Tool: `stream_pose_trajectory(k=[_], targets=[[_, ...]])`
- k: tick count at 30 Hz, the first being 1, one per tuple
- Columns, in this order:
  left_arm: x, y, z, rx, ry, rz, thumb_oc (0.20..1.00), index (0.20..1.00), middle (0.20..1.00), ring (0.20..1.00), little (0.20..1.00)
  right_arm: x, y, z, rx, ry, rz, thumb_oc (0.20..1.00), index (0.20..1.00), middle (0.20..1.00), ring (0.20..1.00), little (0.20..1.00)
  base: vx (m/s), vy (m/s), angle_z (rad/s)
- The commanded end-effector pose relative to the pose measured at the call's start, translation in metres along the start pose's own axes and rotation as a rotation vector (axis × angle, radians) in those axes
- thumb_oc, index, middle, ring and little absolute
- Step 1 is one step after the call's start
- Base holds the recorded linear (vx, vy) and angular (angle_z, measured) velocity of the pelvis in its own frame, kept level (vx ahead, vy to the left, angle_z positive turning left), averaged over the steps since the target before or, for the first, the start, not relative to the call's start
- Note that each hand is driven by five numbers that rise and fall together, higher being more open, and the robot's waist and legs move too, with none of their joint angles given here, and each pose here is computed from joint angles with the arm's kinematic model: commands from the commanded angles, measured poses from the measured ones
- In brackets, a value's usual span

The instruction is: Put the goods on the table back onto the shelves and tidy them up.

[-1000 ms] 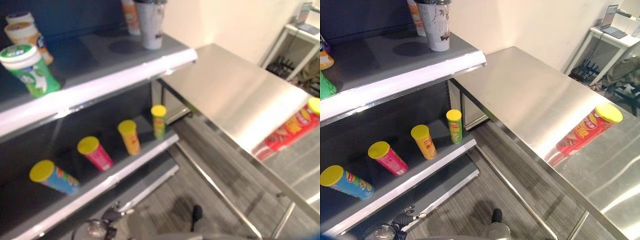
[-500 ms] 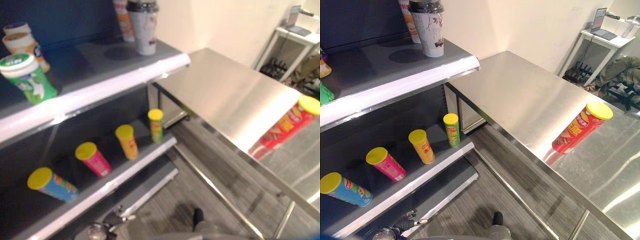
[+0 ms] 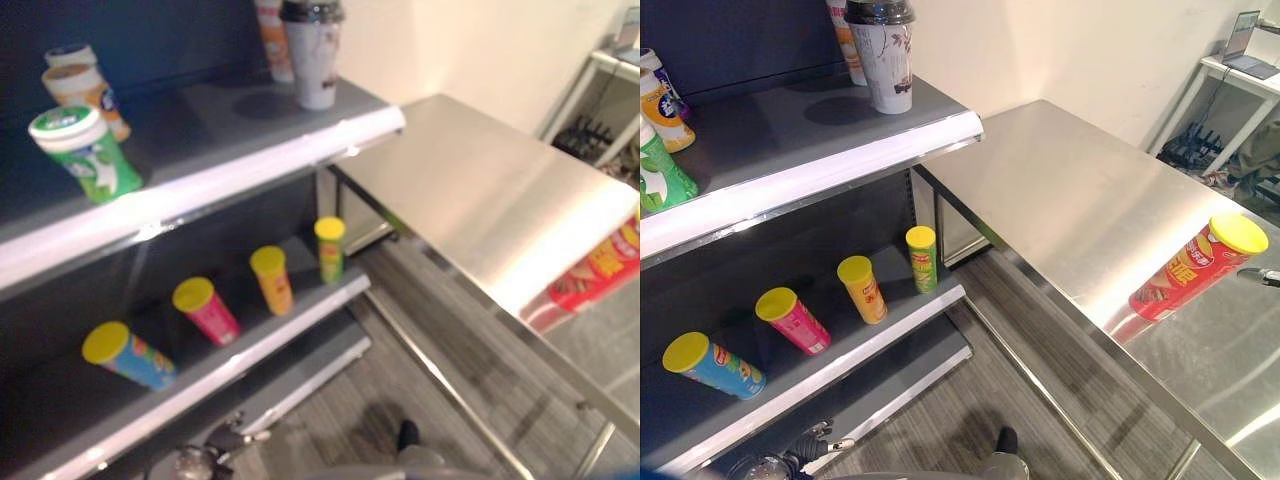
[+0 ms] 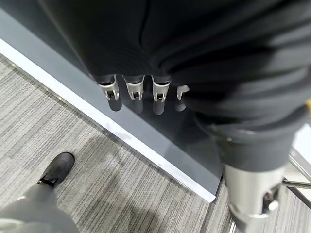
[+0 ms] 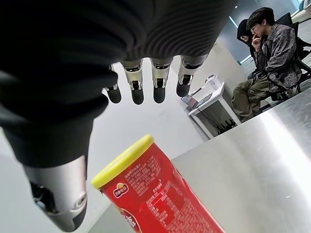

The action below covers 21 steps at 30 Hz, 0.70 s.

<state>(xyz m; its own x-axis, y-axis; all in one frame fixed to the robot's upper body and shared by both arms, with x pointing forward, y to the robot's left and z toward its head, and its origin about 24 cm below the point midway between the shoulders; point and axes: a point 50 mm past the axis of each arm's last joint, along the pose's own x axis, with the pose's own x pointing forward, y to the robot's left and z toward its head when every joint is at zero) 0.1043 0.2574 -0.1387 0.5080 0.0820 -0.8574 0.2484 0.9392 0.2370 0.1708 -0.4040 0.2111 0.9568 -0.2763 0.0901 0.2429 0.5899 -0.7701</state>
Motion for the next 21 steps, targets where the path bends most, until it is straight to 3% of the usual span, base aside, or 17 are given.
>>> stream_pose_trajectory(k=[1,21], targets=[[0.007,0.010,0.033,0.047,-0.102,0.020,1.000,1.000,1.000,1.000,1.000,0.011,-0.027,0.022,0.006,-0.108,-0.166,1.000,1.000,1.000,1.000,1.000,0.00,0.000,0.00],[0.008,0.008,0.036,0.047,-0.105,0.022,1.000,1.000,1.000,1.000,1.000,0.032,0.006,0.006,0.150,-0.068,-0.169,1.000,1.000,1.000,1.000,1.000,0.00,-0.002,0.00]])
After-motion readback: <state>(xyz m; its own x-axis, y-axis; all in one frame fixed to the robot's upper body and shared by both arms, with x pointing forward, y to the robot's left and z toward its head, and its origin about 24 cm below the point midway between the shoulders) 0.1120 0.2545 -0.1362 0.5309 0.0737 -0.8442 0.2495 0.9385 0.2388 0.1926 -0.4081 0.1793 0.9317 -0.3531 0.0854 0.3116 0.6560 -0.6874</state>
